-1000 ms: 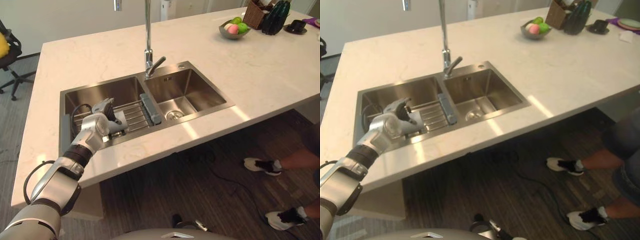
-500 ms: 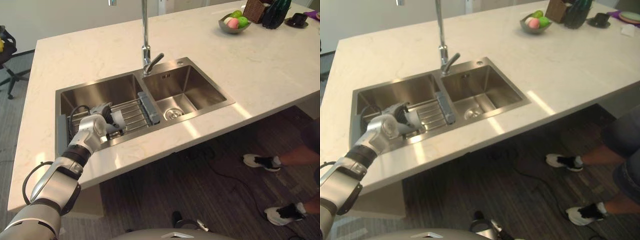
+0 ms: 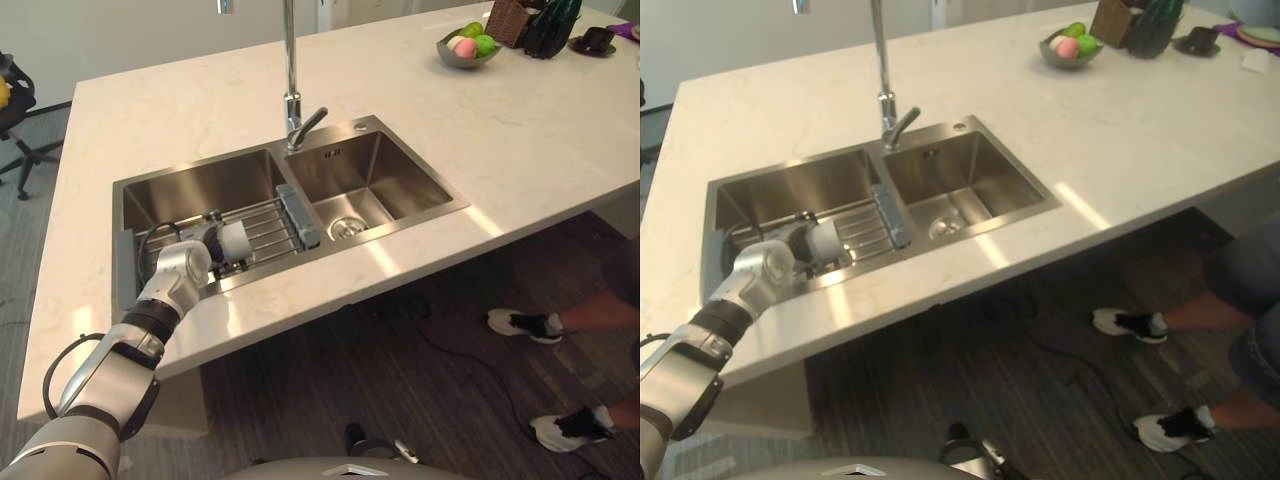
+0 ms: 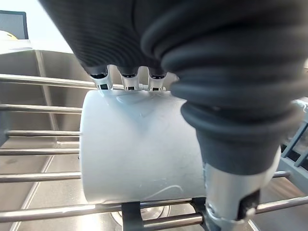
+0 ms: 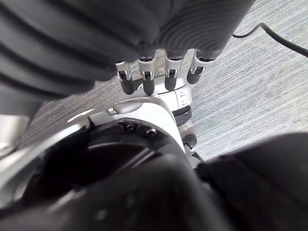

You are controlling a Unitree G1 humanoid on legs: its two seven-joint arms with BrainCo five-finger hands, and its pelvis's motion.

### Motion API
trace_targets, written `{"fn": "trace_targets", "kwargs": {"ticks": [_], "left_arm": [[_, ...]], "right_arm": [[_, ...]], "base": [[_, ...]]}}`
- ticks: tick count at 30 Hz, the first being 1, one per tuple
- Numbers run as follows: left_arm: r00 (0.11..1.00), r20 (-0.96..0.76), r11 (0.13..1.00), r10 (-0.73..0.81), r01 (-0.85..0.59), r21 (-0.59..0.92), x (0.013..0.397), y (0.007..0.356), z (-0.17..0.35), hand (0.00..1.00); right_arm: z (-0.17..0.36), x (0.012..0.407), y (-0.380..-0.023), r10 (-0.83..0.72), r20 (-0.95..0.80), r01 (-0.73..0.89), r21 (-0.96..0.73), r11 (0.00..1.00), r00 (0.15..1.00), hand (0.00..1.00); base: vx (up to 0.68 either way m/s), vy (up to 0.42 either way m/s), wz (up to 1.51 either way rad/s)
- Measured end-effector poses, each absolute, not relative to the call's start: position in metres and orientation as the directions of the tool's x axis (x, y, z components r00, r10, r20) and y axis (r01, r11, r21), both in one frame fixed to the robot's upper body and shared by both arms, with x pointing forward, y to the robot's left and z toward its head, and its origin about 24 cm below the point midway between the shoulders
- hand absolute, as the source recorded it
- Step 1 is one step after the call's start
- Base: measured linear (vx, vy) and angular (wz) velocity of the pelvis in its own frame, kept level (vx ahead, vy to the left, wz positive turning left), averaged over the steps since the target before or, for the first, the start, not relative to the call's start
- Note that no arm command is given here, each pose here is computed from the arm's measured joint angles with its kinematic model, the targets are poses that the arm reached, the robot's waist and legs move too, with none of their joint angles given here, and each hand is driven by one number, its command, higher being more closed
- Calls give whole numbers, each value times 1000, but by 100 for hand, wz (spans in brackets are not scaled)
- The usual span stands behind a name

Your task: Walk over to the sink, pick up the cup, carry it to the dishwasher, place the cup inside the dishwasher, then close the dishwasher door

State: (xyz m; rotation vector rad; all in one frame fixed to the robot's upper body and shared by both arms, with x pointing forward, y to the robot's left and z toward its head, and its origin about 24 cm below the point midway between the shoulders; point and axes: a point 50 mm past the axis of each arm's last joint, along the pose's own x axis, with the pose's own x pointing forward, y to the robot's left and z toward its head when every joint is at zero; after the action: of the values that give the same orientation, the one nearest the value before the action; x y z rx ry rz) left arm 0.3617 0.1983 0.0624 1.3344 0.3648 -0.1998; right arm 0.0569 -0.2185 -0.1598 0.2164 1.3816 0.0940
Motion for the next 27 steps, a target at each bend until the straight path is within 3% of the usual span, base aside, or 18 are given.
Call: {"fn": "trace_targets", "kwargs": {"ticks": [27], "left_arm": [[883, -435, 287, 178, 377, 881, 353, 227, 46, 0]], "right_arm": [[-160, 54, -217, 203, -966, 64, 215, 975, 160, 0]], "base": [[1, -2, -1]]}}
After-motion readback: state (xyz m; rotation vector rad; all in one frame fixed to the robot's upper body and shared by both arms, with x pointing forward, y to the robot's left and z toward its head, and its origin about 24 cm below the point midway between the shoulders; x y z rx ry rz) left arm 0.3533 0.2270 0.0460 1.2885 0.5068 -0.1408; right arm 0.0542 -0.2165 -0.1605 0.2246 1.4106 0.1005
